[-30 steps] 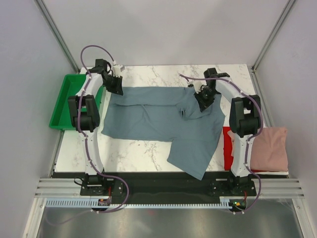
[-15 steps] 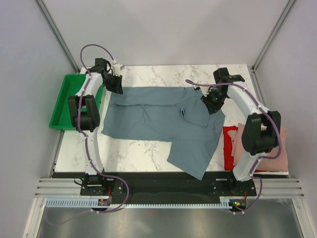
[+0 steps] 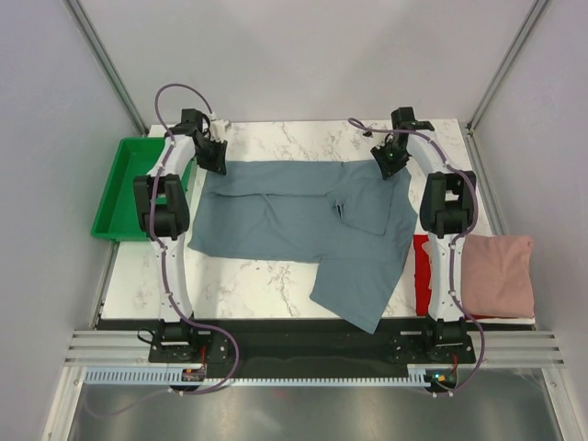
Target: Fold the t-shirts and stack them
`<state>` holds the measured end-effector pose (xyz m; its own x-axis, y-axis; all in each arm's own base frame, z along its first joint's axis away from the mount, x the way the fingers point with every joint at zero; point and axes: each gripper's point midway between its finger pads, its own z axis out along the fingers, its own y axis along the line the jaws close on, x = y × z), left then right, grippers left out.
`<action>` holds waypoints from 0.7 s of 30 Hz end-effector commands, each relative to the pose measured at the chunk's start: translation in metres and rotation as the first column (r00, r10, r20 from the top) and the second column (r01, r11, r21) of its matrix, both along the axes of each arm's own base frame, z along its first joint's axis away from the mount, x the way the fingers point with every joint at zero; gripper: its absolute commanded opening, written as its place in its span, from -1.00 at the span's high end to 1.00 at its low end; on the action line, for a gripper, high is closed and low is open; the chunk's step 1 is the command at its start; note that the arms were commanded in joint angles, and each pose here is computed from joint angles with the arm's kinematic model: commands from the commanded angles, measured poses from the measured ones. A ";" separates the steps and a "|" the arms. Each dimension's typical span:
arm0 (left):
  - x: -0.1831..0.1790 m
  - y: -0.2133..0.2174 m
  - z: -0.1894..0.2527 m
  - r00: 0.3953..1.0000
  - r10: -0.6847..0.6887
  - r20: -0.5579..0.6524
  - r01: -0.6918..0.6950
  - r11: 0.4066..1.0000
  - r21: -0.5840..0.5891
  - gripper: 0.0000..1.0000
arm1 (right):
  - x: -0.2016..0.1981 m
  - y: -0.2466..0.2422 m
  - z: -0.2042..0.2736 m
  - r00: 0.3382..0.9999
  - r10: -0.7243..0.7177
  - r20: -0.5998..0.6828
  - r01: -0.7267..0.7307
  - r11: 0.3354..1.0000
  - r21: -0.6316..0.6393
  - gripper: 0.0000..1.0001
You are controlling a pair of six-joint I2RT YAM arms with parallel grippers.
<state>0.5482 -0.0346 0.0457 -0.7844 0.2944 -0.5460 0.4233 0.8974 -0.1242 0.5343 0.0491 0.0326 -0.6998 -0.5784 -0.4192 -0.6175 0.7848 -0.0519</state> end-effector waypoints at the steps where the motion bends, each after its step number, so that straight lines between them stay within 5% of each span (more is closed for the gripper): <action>1: 0.010 0.008 -0.003 0.999 0.050 0.011 -0.050 0.997 0.066 0.44 | 0.022 -0.012 0.011 0.995 -0.063 0.082 0.068 0.996 -0.064 0.43; 8: 0.017 0.001 -0.027 0.996 0.094 -0.008 -0.091 0.984 0.153 0.39 | 0.066 -0.039 -0.021 0.967 -0.164 0.196 0.201 0.962 -0.184 0.41; 13: 0.044 -0.003 -0.012 0.992 0.096 0.086 -0.107 0.986 0.130 0.37 | 0.103 -0.037 -0.028 0.940 -0.148 0.309 0.213 0.959 -0.188 0.36; 17: 0.071 -0.005 0.055 0.961 0.114 0.250 -0.141 0.986 0.090 0.33 | 0.122 -0.032 0.004 0.902 -0.129 0.411 0.220 0.959 -0.180 0.31; 21: 0.061 0.005 0.117 0.924 0.189 0.332 -0.225 0.972 0.074 0.30 | 0.124 -0.026 0.078 0.837 -0.185 0.514 0.261 0.962 -0.080 0.13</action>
